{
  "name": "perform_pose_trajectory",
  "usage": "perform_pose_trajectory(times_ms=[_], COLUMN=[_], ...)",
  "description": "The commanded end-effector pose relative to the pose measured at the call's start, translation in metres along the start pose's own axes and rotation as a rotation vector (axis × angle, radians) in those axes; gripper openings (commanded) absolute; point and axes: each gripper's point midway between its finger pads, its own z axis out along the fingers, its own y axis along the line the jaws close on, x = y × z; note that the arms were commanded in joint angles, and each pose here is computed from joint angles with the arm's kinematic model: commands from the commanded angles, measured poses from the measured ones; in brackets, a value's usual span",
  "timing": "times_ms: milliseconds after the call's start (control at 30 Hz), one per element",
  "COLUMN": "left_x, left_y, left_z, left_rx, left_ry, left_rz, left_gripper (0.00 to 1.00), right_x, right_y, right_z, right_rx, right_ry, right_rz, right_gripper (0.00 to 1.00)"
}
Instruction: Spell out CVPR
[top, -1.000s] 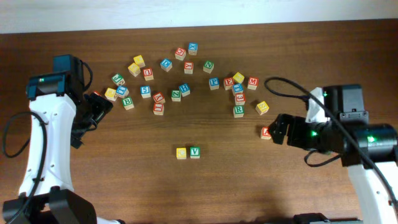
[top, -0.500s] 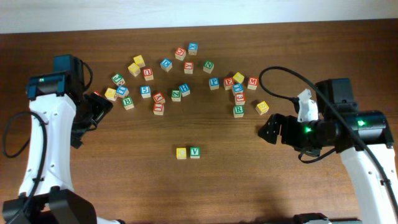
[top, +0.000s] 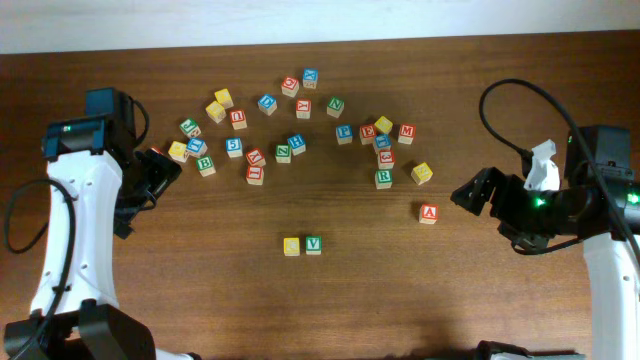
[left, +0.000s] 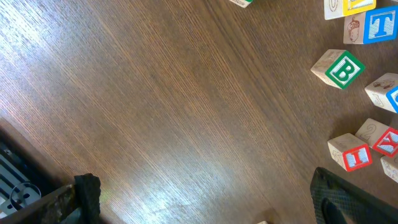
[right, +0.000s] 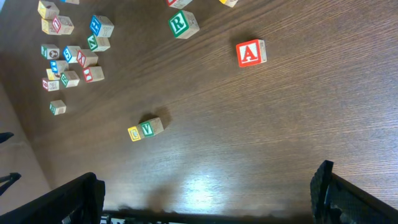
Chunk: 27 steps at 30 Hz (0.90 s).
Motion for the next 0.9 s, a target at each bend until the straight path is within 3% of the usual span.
perform_pose_trajectory(times_ms=[0, 600, 867], left_x=[-0.001, -0.001, -0.001], left_y=[0.002, 0.002, 0.002], left_z=[0.001, 0.001, 0.001], left_rx=[-0.005, -0.005, -0.005], left_ry=[0.003, 0.003, 0.003], left_rz=[-0.016, -0.016, -0.016], left_gripper=[0.99, 0.99, 0.99], right_x=[-0.003, -0.008, 0.020], right_y=[0.005, 0.022, 0.086], right_z=[-0.005, -0.003, 0.022], right_rx=[-0.016, -0.095, -0.182], right_ry=[-0.013, -0.022, 0.043], right_rz=[-0.009, -0.048, -0.340], right_gripper=[0.98, 0.98, 0.98])
